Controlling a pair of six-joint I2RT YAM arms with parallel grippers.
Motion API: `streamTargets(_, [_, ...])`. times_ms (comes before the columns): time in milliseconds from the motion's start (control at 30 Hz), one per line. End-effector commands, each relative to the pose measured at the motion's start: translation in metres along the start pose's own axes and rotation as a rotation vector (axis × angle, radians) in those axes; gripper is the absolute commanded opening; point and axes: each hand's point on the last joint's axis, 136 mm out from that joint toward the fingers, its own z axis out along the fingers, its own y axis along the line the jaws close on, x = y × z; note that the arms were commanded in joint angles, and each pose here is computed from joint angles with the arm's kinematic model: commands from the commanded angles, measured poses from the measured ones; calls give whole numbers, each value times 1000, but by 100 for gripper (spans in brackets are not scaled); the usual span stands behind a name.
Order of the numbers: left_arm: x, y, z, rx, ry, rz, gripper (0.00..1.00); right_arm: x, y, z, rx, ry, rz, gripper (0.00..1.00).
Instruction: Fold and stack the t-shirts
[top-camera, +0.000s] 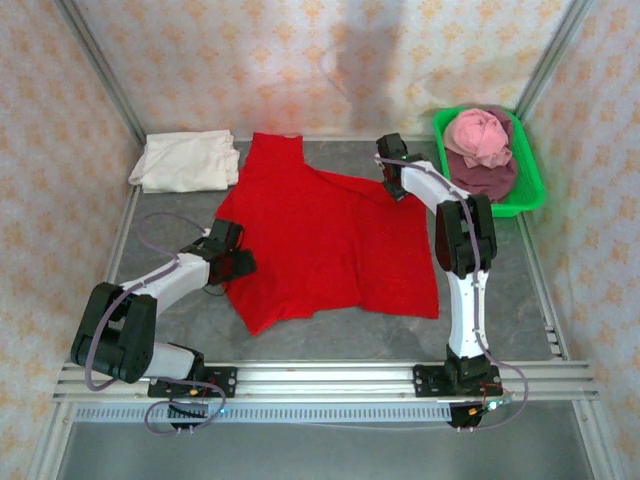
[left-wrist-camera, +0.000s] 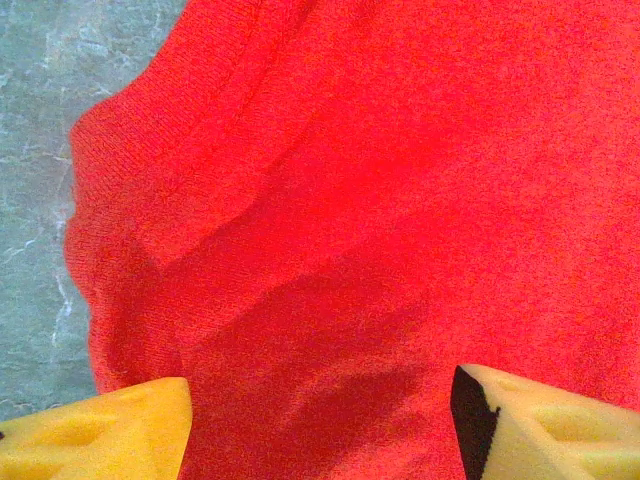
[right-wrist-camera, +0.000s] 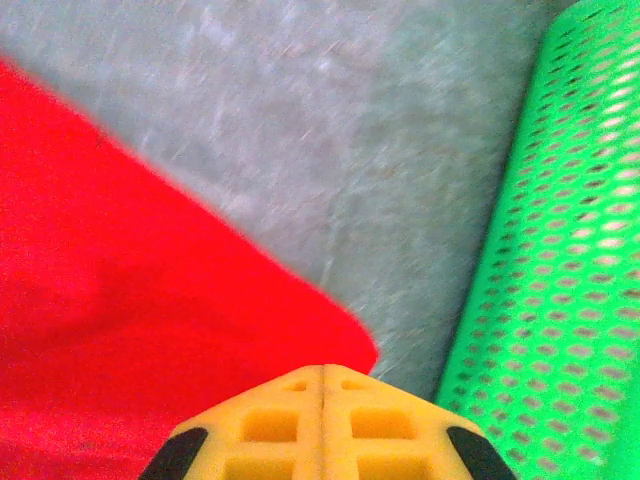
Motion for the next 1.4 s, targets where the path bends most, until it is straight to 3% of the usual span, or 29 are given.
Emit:
streamTargets(0, [0, 8, 1, -39, -13, 6, 70, 1, -32, 11, 87, 35, 25, 0])
streamTargets(633, [-3, 12, 8, -80, -10, 15, 70, -78, -87, 41, 266, -169, 108, 0])
streamTargets(733, [-4, 10, -1, -67, -11, 10, 70, -81, -99, 27, 284, -141, 168, 0])
streamTargets(833, [-1, 5, -11, -22, -2, -13, 72, -76, -99, -10, 156, -153, 308, 8])
streamTargets(900, [7, -3, -17, 25, 47, -32, 73, -67, -81, -46, -2, -156, 405, 21])
streamTargets(1000, [25, -8, -25, 70, 131, -73, 75, -44, -48, -90, -144, -162, 566, 29])
streamTargets(1100, [50, -6, -32, 73, 230, -102, 75, -14, 11, -123, -330, -224, 713, 35])
streamTargets(1233, [85, -3, -46, 22, 383, -73, 76, 33, 63, -147, -426, -248, 790, 37])
streamTargets(1367, [102, -5, -70, -9, 401, -49, 75, 104, 80, -146, -398, -174, 847, 39])
